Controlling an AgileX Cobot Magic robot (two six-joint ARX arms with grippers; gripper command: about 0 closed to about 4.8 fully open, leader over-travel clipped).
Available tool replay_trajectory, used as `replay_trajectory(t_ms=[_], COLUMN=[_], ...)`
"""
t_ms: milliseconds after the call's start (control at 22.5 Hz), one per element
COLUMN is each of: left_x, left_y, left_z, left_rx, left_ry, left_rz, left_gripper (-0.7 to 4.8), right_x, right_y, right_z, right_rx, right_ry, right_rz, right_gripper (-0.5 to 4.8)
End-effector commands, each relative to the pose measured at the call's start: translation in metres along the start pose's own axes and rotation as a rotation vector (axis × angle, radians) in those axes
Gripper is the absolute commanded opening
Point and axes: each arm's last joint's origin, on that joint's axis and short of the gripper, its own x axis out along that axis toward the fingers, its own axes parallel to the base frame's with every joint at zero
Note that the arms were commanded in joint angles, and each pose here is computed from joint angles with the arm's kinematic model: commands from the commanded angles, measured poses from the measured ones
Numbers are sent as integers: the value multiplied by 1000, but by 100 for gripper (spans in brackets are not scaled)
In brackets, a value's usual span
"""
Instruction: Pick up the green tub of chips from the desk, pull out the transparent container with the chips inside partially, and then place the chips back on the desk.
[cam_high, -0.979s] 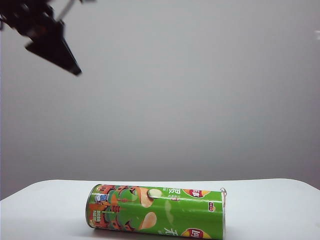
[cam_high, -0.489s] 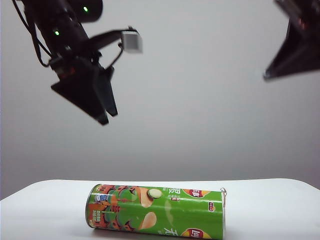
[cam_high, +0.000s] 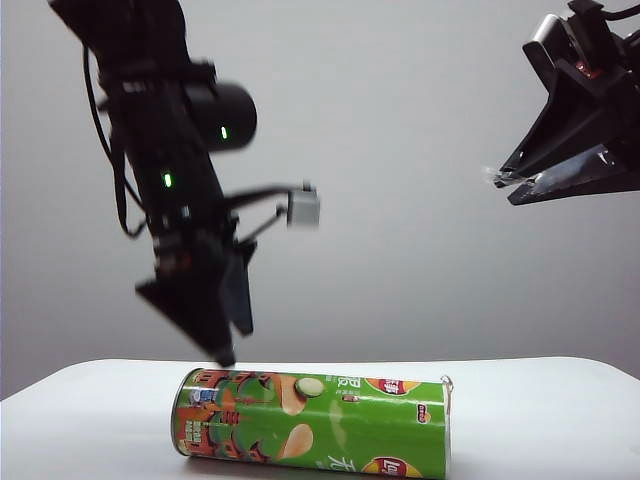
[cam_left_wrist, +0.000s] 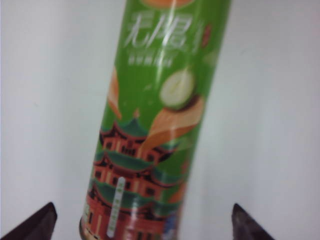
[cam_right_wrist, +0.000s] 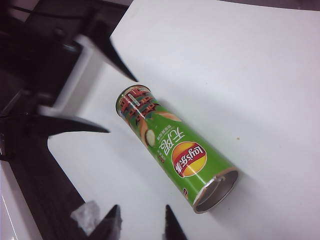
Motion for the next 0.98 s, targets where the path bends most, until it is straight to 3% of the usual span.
replay_trajectory(t_ms=[44, 356, 623, 979], left_x=[15, 45, 54, 71], left_y=[4, 10, 13, 14], left_z=[-3, -7, -5, -9], left_rx=[-1, 0, 13, 9], left_ry=[37, 46, 23, 16], left_rz=[6, -5, 10, -11], left_gripper=[479, 479, 479, 479], right_x=[-1, -1, -1, -1], right_y=[2, 2, -3, -4], right_z=[2, -1, -14, -14], right_rx=[-15, -42, -13, -9], right_ry=[-8, 11, 131, 134], right_rz=[36, 44, -136, -138], right_gripper=[114, 117, 117, 117])
